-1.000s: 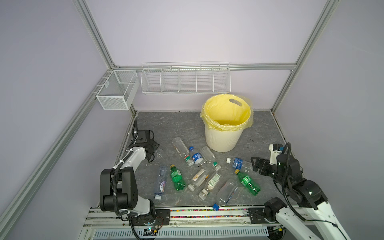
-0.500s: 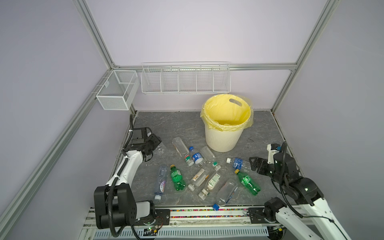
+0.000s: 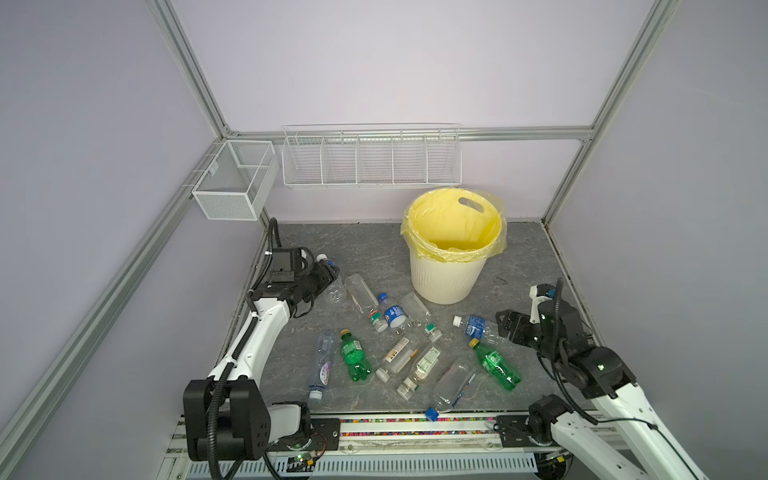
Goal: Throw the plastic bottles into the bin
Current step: 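Lift the blue-labelled bottle with the left gripper toward the bin, then carry the blue-labelled bottle with the left gripper over the bin opening, then open the left gripper to drop the blue-labelled bottle into the bin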
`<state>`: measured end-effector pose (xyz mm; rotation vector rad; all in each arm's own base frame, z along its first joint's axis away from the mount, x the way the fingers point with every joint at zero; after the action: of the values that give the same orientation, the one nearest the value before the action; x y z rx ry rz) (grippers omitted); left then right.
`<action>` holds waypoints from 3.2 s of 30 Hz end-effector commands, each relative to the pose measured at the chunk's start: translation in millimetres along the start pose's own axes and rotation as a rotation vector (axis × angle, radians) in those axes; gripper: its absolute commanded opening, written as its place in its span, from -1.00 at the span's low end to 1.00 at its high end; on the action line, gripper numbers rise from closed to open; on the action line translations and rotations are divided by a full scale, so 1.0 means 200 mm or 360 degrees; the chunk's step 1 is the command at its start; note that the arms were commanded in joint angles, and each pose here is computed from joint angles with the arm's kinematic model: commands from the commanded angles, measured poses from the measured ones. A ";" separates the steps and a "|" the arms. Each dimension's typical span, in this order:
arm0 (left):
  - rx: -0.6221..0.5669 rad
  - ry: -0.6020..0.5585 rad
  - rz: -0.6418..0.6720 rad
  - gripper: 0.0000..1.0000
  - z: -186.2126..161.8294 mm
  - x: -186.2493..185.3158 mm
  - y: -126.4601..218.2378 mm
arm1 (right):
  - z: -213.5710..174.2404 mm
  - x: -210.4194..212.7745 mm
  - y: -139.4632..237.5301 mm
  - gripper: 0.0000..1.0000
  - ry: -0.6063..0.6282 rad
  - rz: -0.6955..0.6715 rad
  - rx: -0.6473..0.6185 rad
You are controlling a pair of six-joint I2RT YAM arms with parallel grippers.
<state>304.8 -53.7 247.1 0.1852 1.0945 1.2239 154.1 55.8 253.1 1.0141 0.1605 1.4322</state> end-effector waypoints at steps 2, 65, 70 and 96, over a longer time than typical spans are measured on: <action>-0.0089 -0.0111 -0.0057 0.25 0.02 -0.09 0.09 | 0.00 0.00 -0.03 0.75 -0.0036 -0.0002 -0.0003; -0.0408 -0.0800 -0.0942 0.38 0.09 -1.33 0.23 | -0.08 -0.06 -0.14 0.76 -0.0005 -0.0068 0.0026; -0.0212 -0.0936 -0.0898 0.99 0.20 -1.69 0.01 | -0.06 -0.05 -0.12 0.76 -0.0005 -0.0067 0.0005; -0.0319 -0.0995 -0.0337 0.99 0.12 -1.28 0.36 | -0.04 -0.03 -0.09 0.76 0.0049 -0.0064 0.0040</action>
<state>293.2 -234.3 481.6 0.1216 0.4183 0.9019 162.3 57.4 225.9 1.0073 0.2220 1.3933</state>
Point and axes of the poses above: each gripper's point midway between its finger pads, its own y axis back along the fingers, its own x axis along the line the jaws close on, z = x × y, the point moved 9 cm from there along y, back along the fingers, and after that the axes turned 11 degrees about -y, right-handed, at the moved point
